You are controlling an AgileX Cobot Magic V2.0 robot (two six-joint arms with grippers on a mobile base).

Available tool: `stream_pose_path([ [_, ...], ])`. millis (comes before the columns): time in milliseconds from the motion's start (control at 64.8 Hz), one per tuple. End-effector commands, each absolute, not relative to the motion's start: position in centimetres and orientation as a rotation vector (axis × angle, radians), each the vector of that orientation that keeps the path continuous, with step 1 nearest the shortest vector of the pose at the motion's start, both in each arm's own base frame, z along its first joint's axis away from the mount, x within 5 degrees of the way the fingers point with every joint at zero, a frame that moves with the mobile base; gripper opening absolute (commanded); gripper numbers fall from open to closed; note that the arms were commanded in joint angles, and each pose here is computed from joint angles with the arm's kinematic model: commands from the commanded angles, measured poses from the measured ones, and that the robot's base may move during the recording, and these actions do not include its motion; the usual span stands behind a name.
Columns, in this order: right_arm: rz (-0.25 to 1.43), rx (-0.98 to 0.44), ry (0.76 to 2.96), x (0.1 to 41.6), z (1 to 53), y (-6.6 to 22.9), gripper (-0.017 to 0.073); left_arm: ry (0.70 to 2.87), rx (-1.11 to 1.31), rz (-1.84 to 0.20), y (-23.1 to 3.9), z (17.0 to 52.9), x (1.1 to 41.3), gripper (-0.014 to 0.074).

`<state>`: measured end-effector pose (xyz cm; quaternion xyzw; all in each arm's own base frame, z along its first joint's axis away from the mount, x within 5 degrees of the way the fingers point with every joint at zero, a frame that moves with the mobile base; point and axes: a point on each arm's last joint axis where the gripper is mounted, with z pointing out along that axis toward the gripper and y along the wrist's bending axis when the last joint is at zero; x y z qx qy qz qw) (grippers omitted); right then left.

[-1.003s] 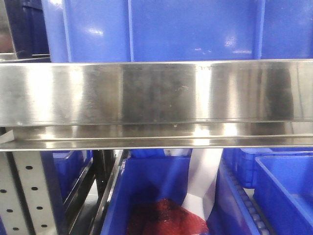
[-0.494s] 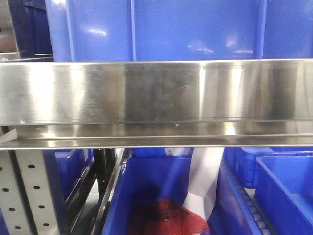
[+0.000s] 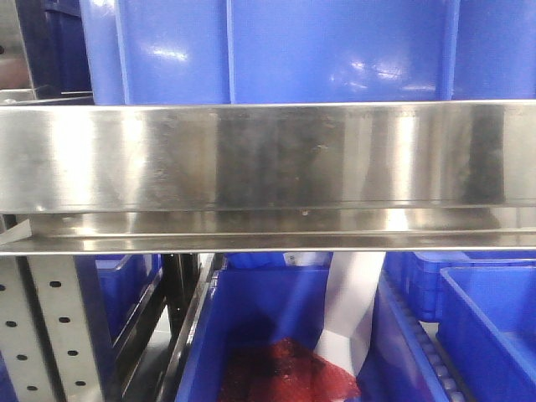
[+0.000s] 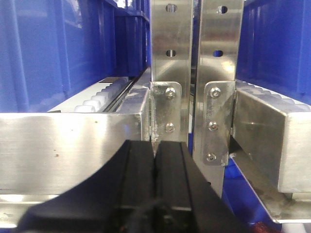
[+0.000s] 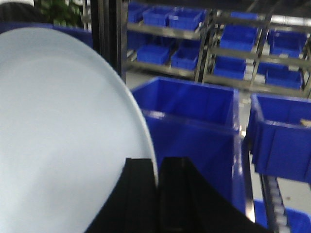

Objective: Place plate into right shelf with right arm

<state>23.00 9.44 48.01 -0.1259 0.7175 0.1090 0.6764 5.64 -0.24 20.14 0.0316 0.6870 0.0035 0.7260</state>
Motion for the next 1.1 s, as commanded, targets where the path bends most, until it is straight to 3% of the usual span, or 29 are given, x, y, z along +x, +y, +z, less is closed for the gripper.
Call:
stream_pose_path([
  [0, 0.255, -0.282, 1.536, 24.2, 49.4, 10.0, 0.0055, 1.43, 0.048, 0.017, -0.1, 20.7, 5.5, -0.0047],
  [309, 0.229, -0.316, 1.689, 29.5, 45.1, 12.3, 0.0055, 1.43, 0.048, 0.017, -0.1, 20.7, 5.5, -0.0047],
  [525, 0.219, -0.322, 1.73, 30.4, 44.1, 12.6, 0.0069, 1.43, 0.048, 0.017, -0.1, 20.7, 5.5, -0.0047],
  [587, 0.218, -0.322, 1.733, 30.4, 44.1, 12.6, 0.012, 1.43, 0.048, 0.017, -0.1, 20.7, 5.5, -0.0047],
  [725, 0.212, -0.321, 1.751, 30.3, 44.0, 12.5, 0.0445, 1.43, 0.048, 0.017, -0.1, 20.7, 5.5, -0.0047],
  [818, 0.202, -0.32, 1.779, 30.2, 43.8, 12.4, 0.0613, 1.43, 0.048, 0.017, -0.1, 20.7, 5.5, -0.0047],
  [926, 0.195, -0.316, 1.792, 29.7, 44.0, 12.2, 0.0615, 1.43, 0.048, 0.017, -0.1, 20.7, 5.5, -0.0047],
  [1080, 0.207, -0.302, 1.734, 28.1, 45.8, 11.4, 0.0526, 1.43, 0.048, 0.017, -0.1, 20.7, 5.5, -0.0047],
])
